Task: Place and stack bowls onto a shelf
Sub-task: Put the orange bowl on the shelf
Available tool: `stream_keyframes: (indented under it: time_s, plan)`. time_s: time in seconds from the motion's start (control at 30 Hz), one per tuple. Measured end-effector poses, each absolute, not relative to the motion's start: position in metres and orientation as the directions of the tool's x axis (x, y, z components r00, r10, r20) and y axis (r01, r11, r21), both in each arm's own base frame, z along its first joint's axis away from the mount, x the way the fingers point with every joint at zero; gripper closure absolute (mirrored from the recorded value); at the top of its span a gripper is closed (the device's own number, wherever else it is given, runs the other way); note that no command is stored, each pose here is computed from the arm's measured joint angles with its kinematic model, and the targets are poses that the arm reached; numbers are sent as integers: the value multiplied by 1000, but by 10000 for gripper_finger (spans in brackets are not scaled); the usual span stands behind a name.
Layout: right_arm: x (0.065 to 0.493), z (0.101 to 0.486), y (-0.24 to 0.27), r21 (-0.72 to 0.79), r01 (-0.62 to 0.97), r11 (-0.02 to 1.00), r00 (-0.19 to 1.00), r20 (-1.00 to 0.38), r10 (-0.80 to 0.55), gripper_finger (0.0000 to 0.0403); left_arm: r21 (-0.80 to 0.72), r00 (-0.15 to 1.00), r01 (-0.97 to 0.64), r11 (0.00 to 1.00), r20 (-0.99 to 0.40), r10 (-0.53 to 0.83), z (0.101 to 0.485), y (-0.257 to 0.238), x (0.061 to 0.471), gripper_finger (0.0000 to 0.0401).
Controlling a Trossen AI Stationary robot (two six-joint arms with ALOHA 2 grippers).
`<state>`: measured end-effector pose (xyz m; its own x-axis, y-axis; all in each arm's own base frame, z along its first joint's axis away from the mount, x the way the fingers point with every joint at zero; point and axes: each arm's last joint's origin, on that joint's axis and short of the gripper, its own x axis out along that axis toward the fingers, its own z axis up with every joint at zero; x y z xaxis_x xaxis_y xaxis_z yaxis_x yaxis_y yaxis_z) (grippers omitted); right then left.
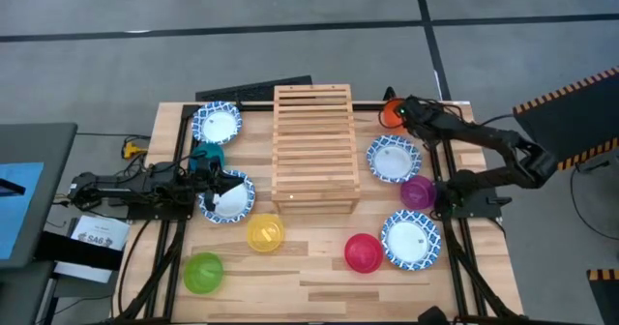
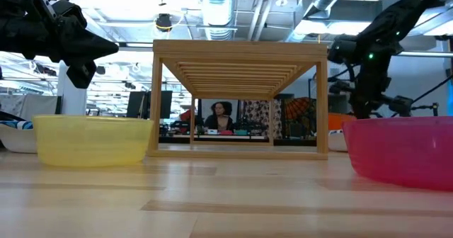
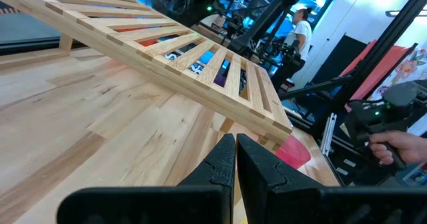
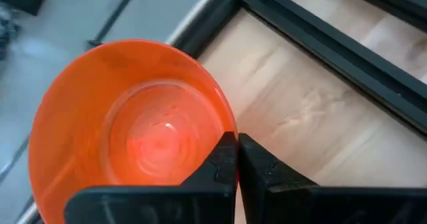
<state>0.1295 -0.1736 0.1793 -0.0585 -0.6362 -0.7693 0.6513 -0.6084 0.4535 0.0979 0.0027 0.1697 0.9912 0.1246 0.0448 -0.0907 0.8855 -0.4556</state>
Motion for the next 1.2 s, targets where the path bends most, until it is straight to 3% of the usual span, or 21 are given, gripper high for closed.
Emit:
stream_keyframes:
  time_s: [0.17, 0.33, 0.5, 0.67, 0.93, 1.2]
  plan:
    - [133, 208, -168, 554, 691, -464, 43, -673, -738, 381, -456, 991, -91, 886, 45, 125, 170, 3, 98, 401]
    - [147, 265, -168, 629, 755, -186, 241, -529, -814, 381, -455, 991, -91, 886, 45, 125, 170, 3, 98, 401]
    - [174, 322, -171, 610, 787, 88, 465, -494, -735, 381, -456, 991, -90, 886, 45, 124, 170, 3, 98, 401]
    - [211, 360, -175, 529, 806, 267, 564, -550, -616, 381, -456, 991, -91, 886, 45, 124, 170, 3, 98, 401]
    - [274, 364, -190, 452, 812, 369, 583, -616, -530, 381, -455, 991, -91, 886, 45, 124, 170, 3, 98, 401]
    - [320, 326, -202, 425, 834, 353, 551, -689, -471, 376, -456, 991, -91, 886, 45, 125, 170, 3, 98, 401]
